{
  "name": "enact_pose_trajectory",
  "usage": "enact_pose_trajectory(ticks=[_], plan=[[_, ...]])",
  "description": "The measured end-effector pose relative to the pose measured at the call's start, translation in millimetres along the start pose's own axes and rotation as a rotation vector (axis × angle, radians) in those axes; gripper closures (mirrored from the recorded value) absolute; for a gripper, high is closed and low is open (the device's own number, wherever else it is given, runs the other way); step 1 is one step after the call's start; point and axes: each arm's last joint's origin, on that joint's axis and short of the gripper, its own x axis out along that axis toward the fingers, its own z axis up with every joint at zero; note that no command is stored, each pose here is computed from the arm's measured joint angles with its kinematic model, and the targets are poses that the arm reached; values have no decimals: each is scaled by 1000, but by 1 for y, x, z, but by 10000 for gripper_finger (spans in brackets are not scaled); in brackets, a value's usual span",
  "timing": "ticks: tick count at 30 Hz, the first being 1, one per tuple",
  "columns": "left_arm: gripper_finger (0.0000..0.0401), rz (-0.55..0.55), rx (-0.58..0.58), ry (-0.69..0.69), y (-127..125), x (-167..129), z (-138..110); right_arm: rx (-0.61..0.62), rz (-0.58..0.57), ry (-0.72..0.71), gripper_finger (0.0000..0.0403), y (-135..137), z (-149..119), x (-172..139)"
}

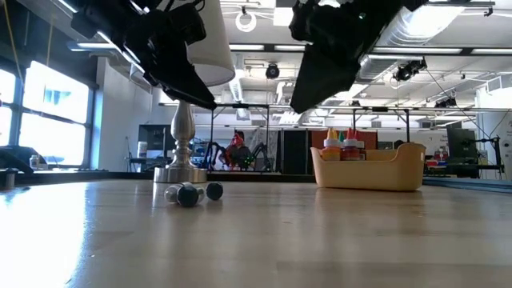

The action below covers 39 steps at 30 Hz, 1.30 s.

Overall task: Pick & Place food coloring
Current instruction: Put the small dark blue food coloring bottle into the yellow bin

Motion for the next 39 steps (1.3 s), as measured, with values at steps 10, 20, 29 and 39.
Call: enact_pose_trajectory(ticks=[10, 20, 29, 39], plan=[[236, -465, 270, 127, -24, 19, -21, -42, 25, 15, 270, 18, -33, 7], [236, -401, 688, 103, -40, 51, -43, -48, 38, 19, 270, 20, -35, 7], [236, -421, 690, 173, -41, 65, -58, -48, 37, 16, 270, 20, -35, 7], [236, -424, 658, 195, -42, 76, -67, -46, 37, 16, 270, 20, -34, 7]])
